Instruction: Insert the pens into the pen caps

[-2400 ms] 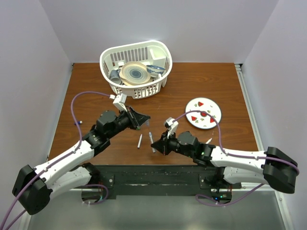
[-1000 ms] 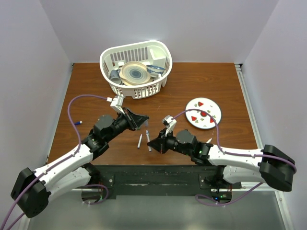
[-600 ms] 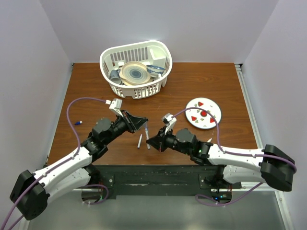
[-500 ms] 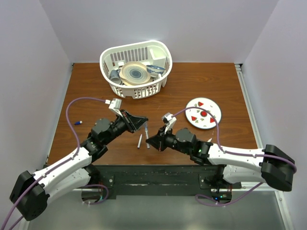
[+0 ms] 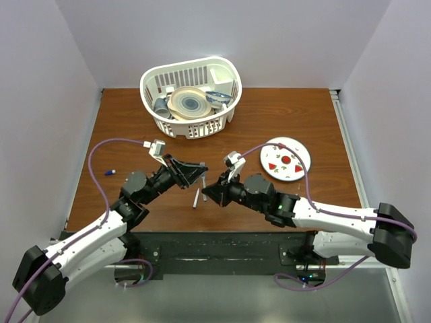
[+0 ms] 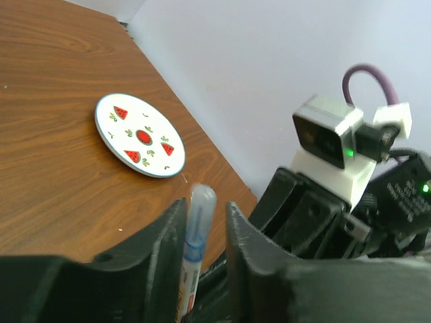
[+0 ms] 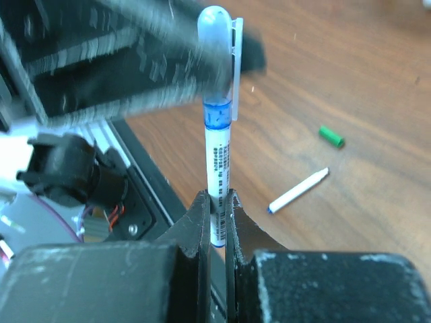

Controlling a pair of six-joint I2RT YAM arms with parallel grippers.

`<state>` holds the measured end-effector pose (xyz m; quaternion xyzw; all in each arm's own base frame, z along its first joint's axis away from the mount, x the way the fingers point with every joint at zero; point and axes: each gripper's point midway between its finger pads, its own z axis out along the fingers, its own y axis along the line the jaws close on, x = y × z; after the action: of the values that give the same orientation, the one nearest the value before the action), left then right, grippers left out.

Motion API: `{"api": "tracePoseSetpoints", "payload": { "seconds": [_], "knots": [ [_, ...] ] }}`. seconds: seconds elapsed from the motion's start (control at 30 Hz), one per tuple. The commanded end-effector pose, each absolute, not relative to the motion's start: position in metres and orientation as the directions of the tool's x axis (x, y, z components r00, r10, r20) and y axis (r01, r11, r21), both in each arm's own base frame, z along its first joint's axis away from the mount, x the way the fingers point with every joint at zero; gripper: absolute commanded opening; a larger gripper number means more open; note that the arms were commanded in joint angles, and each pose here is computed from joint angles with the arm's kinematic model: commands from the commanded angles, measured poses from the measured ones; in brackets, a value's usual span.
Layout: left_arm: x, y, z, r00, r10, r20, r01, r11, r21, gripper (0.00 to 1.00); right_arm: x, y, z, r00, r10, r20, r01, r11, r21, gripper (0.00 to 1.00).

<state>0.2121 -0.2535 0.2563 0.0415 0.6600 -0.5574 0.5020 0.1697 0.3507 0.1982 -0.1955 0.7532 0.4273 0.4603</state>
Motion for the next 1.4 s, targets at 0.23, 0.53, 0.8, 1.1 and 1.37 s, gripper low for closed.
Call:
{"api": "tracePoseSetpoints", "payload": {
  "seconds": [0.23, 0.53, 0.8, 1.1, 1.37],
  "knots": [
    [0.182, -0.269, 0.28, -0.506, -0.428, -0.749, 0.738, 0.235, -0.632, 0.43, 0.188, 0.342, 0.251, -0.389, 0.21, -0.897, -0.692, 0.576, 0.435, 0.0],
    [0.181, -0.273, 0.274, -0.517, -0.403, -0.755, 0.74, 0.233, -0.631, 0.27, 0.186, 0.339, 0.256, -0.379, 0.215, -0.9, -0.701, 0.568, 0.431, 0.0],
    [0.177, -0.275, 0.284, -0.519, -0.403, -0.754, 0.75, 0.208, -0.628, 0.0, 0.171, 0.343, 0.25, -0.419, 0.182, -0.89, -0.735, 0.508, 0.449, 0.28],
    [0.16, -0.271, 0.312, -0.492, -0.432, -0.756, 0.799, 0.12, -0.589, 0.0, 0.144, 0.351, 0.233, -0.51, 0.138, -0.849, -0.756, 0.4, 0.519, 0.5],
    [0.154, -0.27, 0.312, -0.493, -0.442, -0.75, 0.806, 0.094, -0.585, 0.0, 0.139, 0.358, 0.247, -0.5, 0.178, -0.847, -0.78, 0.333, 0.53, 0.41]
  ]
}}
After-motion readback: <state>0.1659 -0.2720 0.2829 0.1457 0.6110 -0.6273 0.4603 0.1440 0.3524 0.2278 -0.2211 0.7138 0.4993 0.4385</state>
